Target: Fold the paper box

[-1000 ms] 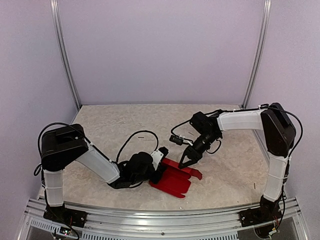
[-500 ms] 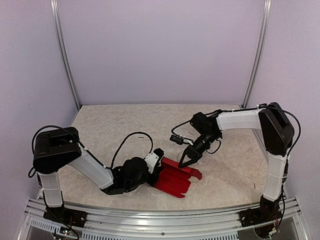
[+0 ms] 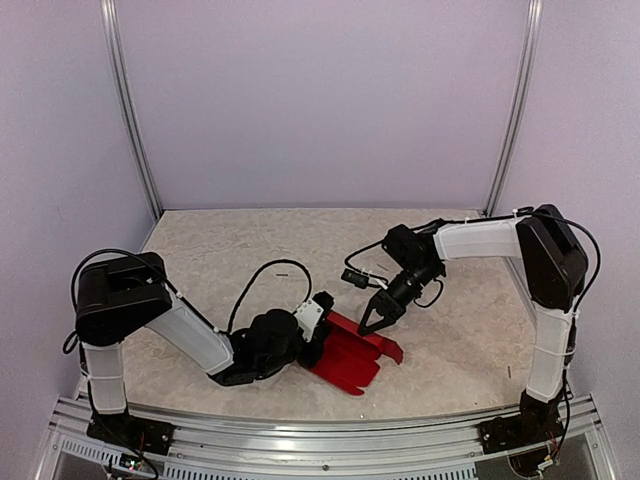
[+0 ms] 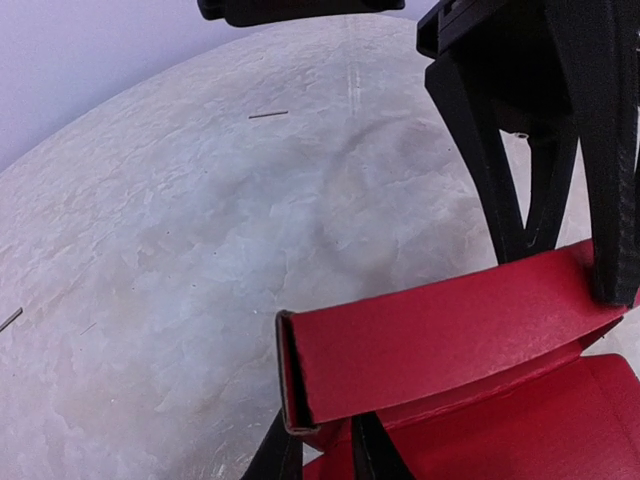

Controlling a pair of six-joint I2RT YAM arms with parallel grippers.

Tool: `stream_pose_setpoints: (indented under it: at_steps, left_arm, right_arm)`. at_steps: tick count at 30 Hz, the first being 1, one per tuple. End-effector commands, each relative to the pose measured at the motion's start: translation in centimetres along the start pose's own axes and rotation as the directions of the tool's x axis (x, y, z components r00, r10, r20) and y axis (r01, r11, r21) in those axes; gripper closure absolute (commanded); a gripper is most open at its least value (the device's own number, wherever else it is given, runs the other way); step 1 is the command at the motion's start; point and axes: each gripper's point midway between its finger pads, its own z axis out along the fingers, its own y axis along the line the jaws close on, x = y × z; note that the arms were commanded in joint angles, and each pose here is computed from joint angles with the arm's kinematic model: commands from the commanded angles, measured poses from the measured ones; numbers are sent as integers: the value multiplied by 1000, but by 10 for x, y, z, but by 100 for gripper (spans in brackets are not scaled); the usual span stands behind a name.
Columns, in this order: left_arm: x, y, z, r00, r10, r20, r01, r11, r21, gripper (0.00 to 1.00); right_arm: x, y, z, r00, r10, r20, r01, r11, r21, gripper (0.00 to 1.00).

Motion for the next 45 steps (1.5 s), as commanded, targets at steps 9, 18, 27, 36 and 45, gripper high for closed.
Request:
stream_pose_setpoints:
  at_steps: [9, 18, 27, 36, 45]
  left_arm:
    - [-5, 1, 13, 999, 0, 45, -2, 999, 45, 86]
    - [-4, -3, 22, 999, -1, 49, -1, 999, 50, 89]
    - [-3, 22, 33, 997, -65, 45, 74, 968, -238, 97]
    - [-4, 7, 27, 997, -64, 48, 69, 991, -116, 90]
    - [-4, -2, 16, 996, -67, 51, 70, 996, -58, 84]
  right_arm:
    - [13, -8, 9, 998, 44, -45, -45, 999, -26, 66]
    - [11, -4, 12, 997, 59, -43, -62, 996, -71, 66]
    - [3, 30, 6, 997, 70, 7, -66, 961, -270, 58]
    - [-3, 17, -8, 996, 81, 36, -69, 962, -262, 57]
    - [-11, 10, -35, 997, 30, 77, -17, 985, -169, 52]
